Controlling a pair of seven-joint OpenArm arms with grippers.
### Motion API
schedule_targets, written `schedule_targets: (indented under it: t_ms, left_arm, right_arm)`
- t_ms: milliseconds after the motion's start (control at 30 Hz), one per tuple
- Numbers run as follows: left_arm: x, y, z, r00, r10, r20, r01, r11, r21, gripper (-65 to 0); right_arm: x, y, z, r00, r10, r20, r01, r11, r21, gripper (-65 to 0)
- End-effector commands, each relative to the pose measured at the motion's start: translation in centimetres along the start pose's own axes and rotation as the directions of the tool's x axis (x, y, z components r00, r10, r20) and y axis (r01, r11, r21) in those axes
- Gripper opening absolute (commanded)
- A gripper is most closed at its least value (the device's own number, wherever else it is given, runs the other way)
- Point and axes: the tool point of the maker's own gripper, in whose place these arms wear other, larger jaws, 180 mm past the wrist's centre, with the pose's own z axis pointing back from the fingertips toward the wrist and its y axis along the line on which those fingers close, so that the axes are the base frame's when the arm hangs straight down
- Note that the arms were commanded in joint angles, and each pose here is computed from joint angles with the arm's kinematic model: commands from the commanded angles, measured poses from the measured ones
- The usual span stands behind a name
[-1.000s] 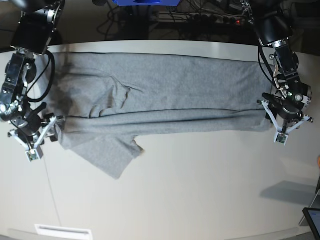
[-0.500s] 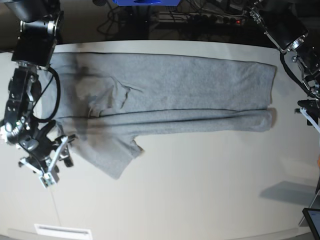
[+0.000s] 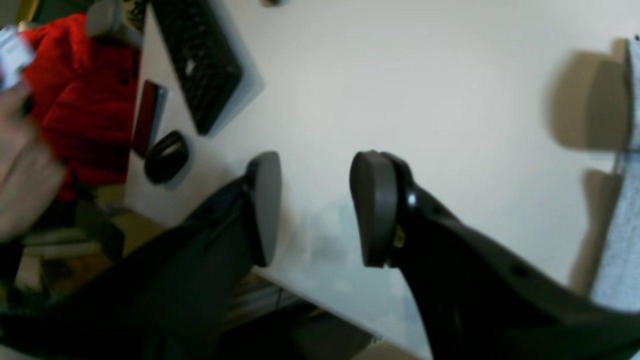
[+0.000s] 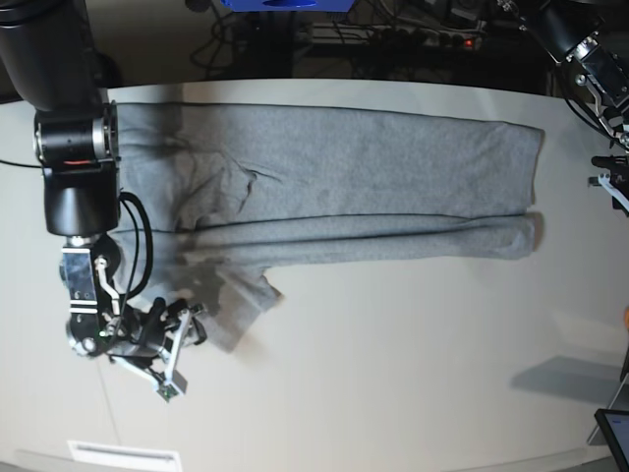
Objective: Fold the T-shirt properly
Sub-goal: 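Lower the right gripper onto the protruding sleeve and grasp it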
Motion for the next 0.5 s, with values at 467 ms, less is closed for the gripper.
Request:
schedule_targets:
  t_ms: [467]
  left_arm:
    - [1.1, 1.0, 0.3, 0.999, -0.002, 0.039, 0.001, 1.000, 0.026, -39.8]
  right_arm:
    - [5.0, -0.1, -1.8, 0.988, -0.102, 0.115, 0.095, 0.993, 0.068, -21.2]
